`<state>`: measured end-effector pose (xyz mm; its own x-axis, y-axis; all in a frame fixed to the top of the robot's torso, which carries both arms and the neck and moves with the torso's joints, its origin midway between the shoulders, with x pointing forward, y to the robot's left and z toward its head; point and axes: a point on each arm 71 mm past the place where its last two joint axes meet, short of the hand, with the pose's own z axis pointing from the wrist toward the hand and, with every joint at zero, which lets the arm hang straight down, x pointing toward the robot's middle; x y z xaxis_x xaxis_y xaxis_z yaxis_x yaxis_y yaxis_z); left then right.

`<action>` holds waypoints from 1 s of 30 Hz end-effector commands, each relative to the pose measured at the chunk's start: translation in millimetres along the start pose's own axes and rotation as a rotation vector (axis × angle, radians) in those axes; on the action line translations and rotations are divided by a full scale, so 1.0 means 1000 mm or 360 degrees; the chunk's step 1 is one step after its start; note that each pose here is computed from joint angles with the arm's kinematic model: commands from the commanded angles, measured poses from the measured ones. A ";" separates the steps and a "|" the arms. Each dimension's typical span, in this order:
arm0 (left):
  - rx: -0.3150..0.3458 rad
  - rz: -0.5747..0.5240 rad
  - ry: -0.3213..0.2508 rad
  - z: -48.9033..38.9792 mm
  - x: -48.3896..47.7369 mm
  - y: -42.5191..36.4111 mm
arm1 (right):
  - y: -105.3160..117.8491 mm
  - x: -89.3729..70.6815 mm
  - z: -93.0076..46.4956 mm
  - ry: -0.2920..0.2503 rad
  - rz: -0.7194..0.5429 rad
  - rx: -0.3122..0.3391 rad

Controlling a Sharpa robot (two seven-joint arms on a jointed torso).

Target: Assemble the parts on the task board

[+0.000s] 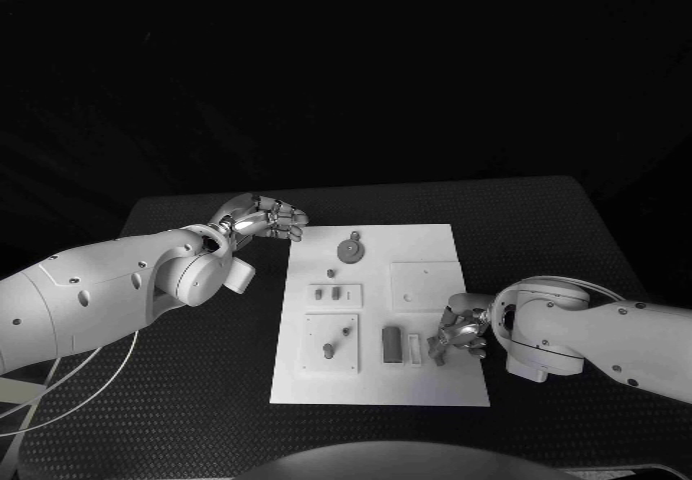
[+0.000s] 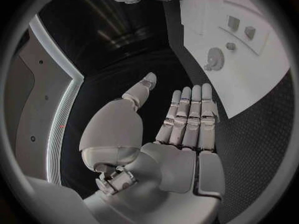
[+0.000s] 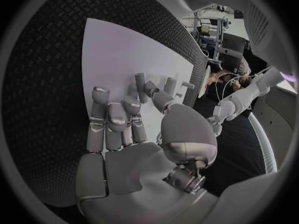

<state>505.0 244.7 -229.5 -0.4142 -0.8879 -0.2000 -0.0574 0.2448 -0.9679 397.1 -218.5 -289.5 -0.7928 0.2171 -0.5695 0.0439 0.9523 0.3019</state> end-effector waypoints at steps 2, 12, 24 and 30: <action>0.0019 -0.0014 0.0028 0.0004 0.0022 -0.0020 | 0.005 0.003 0.000 0.0021 0.0135 -0.0038; 0.0020 -0.0016 0.0035 0.0006 0.0034 -0.0023 | 0.012 0.003 0.003 0.0025 0.0178 -0.0062; 0.0020 -0.0016 0.0038 0.0006 0.0038 -0.0024 | 0.020 0.004 0.009 0.0056 0.0178 -0.0067; 0.0018 -0.0016 0.0037 0.0005 0.0036 -0.0023 | 0.022 0.005 0.012 0.0088 0.0158 -0.0060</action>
<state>504.5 243.4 -229.5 -0.4209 -0.8855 -0.1967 -0.0581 0.2427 -0.9684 403.8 -197.4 -292.7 -0.8000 0.3089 -0.5144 0.1095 0.9181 0.3810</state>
